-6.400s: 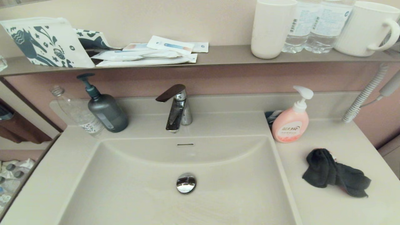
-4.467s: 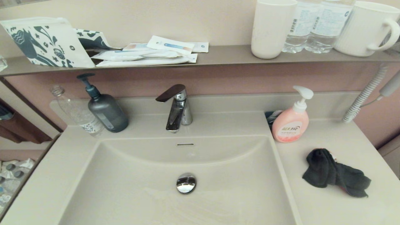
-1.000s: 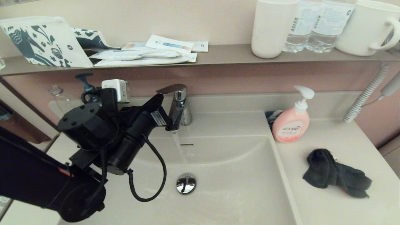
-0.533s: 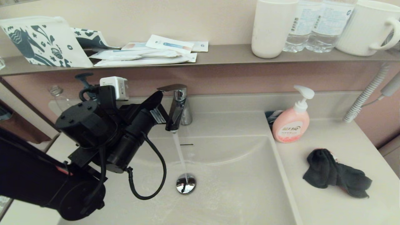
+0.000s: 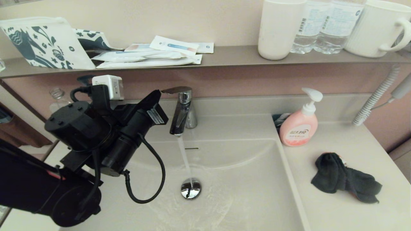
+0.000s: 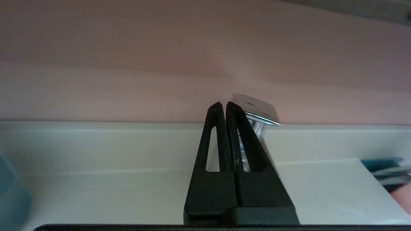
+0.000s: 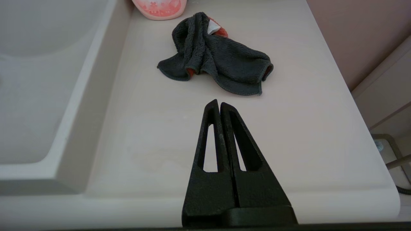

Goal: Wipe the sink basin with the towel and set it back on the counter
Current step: Turn on the faucet, then turn off the faucet

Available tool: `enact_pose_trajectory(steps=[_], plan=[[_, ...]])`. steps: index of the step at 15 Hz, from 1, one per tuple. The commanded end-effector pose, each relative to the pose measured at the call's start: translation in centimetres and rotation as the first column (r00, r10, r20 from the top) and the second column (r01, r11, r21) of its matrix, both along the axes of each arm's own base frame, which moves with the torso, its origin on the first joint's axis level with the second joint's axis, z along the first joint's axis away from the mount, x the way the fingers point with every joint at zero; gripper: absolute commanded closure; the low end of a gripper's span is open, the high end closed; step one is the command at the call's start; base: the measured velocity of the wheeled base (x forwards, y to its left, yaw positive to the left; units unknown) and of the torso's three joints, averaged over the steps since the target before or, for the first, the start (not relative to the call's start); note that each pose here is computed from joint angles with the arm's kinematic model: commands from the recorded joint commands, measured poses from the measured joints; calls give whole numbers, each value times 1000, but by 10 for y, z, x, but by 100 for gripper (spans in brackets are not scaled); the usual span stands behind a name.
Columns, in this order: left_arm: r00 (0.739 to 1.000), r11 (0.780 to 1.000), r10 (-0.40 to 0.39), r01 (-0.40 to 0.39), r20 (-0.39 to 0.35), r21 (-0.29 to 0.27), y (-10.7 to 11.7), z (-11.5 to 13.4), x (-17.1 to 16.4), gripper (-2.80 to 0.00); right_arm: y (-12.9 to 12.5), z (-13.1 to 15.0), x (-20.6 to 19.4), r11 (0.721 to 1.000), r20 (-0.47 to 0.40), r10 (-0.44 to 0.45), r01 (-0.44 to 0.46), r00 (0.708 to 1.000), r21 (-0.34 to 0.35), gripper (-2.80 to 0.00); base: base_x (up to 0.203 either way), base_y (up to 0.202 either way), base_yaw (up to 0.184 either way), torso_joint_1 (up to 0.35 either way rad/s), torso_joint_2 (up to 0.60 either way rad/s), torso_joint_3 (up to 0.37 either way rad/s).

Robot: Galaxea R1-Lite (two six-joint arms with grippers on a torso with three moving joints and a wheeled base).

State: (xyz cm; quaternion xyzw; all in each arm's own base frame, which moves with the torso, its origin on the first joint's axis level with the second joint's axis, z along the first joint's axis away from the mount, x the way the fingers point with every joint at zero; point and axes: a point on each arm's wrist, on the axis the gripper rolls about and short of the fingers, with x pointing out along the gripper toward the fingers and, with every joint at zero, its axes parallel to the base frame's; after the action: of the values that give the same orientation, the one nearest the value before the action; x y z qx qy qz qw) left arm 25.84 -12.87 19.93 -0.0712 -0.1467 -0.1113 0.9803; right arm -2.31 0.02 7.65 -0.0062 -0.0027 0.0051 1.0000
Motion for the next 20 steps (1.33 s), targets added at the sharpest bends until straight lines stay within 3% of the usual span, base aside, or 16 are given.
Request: enact_pose_trajectory(steps=[1,11,20], plan=[[1000,1000,8,-8,16,-6,2,4,-1,0,0,0,0,1000,-1,1,-1,1000,-1,0,0,0,0,0,0,0],[999,998,-31,30,24,50,-16,13,-3,0,0,0,0,1000,-1,1,-1,1000,0,0,0,0,0,0,0,0],[994,990,-82,89,-68,112,-21,-16,-5,0,0,0,0,1000,-1,1,-1,1000,0,0,0,0,0,0,0,0]])
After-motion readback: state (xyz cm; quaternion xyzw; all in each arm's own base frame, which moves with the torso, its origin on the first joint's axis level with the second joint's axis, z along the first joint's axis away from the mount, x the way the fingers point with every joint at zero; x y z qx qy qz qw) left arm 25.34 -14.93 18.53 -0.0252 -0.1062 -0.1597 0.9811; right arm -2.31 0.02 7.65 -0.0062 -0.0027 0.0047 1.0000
